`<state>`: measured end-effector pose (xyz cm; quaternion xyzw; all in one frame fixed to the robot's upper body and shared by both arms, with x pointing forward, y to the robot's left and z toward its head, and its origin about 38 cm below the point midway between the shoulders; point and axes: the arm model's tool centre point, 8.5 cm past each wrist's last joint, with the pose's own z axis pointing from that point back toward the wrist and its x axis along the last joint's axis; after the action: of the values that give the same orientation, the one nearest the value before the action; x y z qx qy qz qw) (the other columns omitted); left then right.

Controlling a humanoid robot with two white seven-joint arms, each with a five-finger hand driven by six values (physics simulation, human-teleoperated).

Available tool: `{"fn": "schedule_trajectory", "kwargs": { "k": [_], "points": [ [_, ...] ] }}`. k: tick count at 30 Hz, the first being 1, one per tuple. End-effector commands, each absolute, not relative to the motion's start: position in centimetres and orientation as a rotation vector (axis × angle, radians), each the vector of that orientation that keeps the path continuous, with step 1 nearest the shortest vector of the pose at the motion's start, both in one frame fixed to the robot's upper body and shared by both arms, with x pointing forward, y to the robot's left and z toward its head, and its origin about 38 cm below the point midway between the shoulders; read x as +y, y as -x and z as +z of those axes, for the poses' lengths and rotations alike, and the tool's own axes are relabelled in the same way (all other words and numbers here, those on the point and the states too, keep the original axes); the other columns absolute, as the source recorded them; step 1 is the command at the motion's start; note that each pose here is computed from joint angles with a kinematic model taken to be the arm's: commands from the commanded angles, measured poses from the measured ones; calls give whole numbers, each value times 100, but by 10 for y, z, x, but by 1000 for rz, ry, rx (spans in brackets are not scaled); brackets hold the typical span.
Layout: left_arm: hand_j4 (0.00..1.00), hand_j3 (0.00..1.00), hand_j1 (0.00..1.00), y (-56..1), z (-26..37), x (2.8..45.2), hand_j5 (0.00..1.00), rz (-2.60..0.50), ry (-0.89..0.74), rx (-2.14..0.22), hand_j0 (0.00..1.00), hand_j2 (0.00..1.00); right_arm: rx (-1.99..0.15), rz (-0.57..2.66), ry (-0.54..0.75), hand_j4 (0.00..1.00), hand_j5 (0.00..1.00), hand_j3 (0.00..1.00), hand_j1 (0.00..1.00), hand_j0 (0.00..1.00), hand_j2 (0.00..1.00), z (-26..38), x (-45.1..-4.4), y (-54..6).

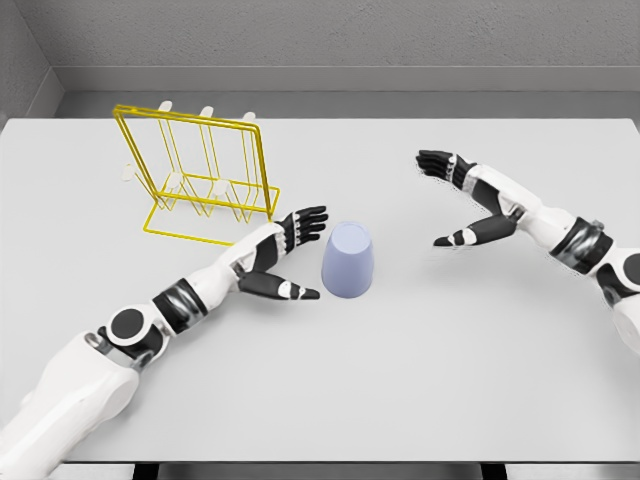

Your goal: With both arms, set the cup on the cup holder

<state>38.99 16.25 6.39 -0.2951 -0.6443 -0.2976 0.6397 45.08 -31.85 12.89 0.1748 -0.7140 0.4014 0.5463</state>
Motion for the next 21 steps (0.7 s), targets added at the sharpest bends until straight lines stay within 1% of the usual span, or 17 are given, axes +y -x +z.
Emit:
{"fn": "schedule_trajectory", "kwargs": {
  "k": [1, 3, 4, 9, 11, 12, 13, 14, 15, 21],
  "points": [
    [100, 100, 100, -390, 62, 160, 100, -668, 682, -1465, 100, 100, -1696, 956, -375, 100, 100, 100, 100, 100, 100, 139, -335, -451],
    [100, 100, 100, -390, 62, 156, 100, -665, 690, -1469, 100, 100, -1713, 987, -303, 100, 100, 100, 100, 100, 100, 165, -357, -459],
    [100, 100, 100, -390, 62, 153, 100, -663, 695, -1470, 100, 100, -1697, 995, -283, 100, 100, 100, 100, 100, 100, 166, -366, -457],
    [100, 100, 100, -391, 61, 149, 100, -657, 702, -1473, 100, 100, -1664, 1086, -289, 100, 100, 100, 100, 100, 100, 167, -355, -456],
    [100, 100, 100, -391, 62, 148, 100, -657, 705, -1477, 100, 100, -1526, 1375, -127, 100, 100, 100, 100, 100, 100, 165, -355, -458],
    [100, 100, 100, -391, 63, 148, 100, -657, 706, -1478, 100, 100, -1511, 1441, -14, 100, 100, 100, 100, 100, 100, 165, -355, -461],
    [100, 100, 100, -391, 63, 146, 100, -656, 709, -1479, 100, 100, -1558, 1453, 125, 100, 100, 100, 100, 100, 100, 177, -356, -469],
    [100, 100, 100, -391, 63, 144, 100, -653, 715, -1481, 100, 100, -1561, 1499, 224, 100, 100, 100, 100, 100, 100, 193, -365, -473],
    [100, 100, 100, -391, 63, 140, 100, -654, 719, -1482, 100, 100, -1542, 1537, 265, 100, 100, 100, 100, 100, 100, 198, -368, -475],
    [100, 100, 100, -394, 68, 131, 100, -666, 729, -1493, 100, 100, -1527, 1540, 269, 100, 100, 100, 100, 100, 100, 193, -368, -477]
  ]
}}
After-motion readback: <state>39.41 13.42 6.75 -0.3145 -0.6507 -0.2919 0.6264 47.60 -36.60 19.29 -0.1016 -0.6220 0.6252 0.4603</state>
